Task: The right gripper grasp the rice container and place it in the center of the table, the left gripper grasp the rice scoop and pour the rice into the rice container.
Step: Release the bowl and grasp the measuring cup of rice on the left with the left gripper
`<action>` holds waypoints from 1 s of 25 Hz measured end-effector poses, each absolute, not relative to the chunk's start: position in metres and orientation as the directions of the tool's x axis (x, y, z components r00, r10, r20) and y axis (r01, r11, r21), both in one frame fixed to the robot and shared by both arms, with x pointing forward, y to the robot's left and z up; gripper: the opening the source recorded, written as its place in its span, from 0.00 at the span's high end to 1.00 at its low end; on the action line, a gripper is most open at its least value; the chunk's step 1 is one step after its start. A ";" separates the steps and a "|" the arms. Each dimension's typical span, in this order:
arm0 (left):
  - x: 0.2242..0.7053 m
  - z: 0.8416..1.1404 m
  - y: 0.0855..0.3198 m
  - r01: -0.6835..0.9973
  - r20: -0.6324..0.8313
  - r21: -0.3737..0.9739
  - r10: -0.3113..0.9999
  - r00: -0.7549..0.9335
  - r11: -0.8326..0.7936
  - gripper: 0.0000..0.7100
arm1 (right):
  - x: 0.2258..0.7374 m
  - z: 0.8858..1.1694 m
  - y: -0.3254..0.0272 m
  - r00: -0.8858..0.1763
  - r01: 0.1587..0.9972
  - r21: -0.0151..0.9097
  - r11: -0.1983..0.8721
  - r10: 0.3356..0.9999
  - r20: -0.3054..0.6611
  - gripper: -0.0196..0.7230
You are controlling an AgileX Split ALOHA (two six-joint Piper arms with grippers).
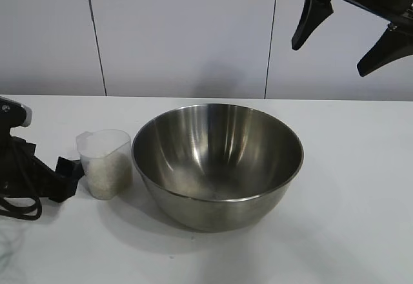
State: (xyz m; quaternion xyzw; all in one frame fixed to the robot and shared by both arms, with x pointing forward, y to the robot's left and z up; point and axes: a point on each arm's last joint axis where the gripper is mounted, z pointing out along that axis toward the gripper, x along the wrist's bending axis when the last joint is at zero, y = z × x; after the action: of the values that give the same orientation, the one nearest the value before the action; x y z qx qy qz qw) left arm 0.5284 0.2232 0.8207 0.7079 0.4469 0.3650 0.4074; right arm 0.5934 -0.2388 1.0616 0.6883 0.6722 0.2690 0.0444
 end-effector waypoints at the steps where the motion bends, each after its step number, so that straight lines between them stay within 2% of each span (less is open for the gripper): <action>1: 0.531 0.822 0.223 0.328 0.153 0.906 0.931 0.333 -0.266 0.08 | 0.593 1.062 -0.239 -0.048 0.902 0.423 -0.092 0.949 0.311 0.04; 15: 0.535 0.824 0.212 0.283 0.143 0.917 0.895 0.423 -0.280 0.08 | 0.594 1.062 -0.239 -0.048 0.901 0.424 -0.093 0.949 0.311 0.04; 25: 0.535 0.824 0.213 0.286 0.140 0.918 0.899 0.416 -0.275 0.08 | 0.594 1.062 -0.239 -0.048 0.901 0.424 -0.093 0.949 0.311 0.04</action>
State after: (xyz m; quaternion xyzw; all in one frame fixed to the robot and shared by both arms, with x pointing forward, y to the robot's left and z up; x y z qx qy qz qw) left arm 0.5352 0.2130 0.8241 0.7181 0.4125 0.3493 0.4384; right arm 0.5936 -0.2388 1.0617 0.6884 0.6717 0.2699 0.0448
